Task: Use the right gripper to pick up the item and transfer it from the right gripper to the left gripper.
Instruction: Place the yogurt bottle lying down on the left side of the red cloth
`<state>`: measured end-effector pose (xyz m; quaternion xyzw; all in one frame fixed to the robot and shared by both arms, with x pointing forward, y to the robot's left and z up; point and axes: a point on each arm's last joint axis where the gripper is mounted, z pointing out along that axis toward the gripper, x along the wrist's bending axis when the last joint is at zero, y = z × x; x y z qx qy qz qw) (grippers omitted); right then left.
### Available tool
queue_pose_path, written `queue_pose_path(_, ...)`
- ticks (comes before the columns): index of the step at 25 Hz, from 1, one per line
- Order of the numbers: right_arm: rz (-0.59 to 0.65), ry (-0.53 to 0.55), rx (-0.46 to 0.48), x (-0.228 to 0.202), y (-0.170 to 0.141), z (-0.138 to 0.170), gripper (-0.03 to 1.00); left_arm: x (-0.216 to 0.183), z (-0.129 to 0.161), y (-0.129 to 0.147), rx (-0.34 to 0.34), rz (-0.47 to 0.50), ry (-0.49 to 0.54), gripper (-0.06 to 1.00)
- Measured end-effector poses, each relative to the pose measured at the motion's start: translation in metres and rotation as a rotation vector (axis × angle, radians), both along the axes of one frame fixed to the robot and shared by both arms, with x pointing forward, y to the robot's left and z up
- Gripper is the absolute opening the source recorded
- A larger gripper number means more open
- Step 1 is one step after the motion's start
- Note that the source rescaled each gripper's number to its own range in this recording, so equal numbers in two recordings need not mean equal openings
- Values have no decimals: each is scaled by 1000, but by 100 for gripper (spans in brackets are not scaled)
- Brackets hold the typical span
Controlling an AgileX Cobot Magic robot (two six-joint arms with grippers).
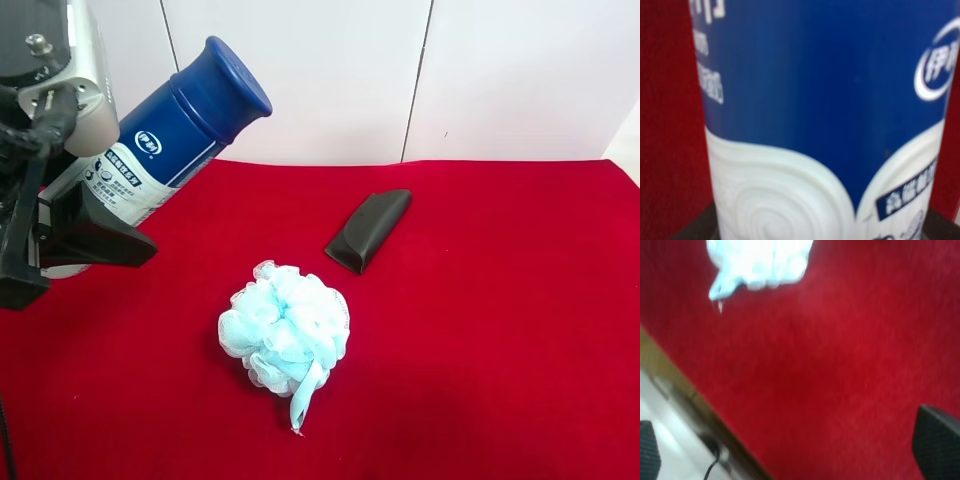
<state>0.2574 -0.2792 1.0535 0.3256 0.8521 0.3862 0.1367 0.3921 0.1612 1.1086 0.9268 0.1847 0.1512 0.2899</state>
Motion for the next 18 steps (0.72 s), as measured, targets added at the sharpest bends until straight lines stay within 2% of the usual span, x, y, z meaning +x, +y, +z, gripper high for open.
queue_pose_path(5,-4,-62,63,-5,-9,-7,100,0,0,0,0,0,0,1)
queue_pose_path(18,-4,-62,63,-5,-9,-7,100,0,0,0,0,0,0,1)
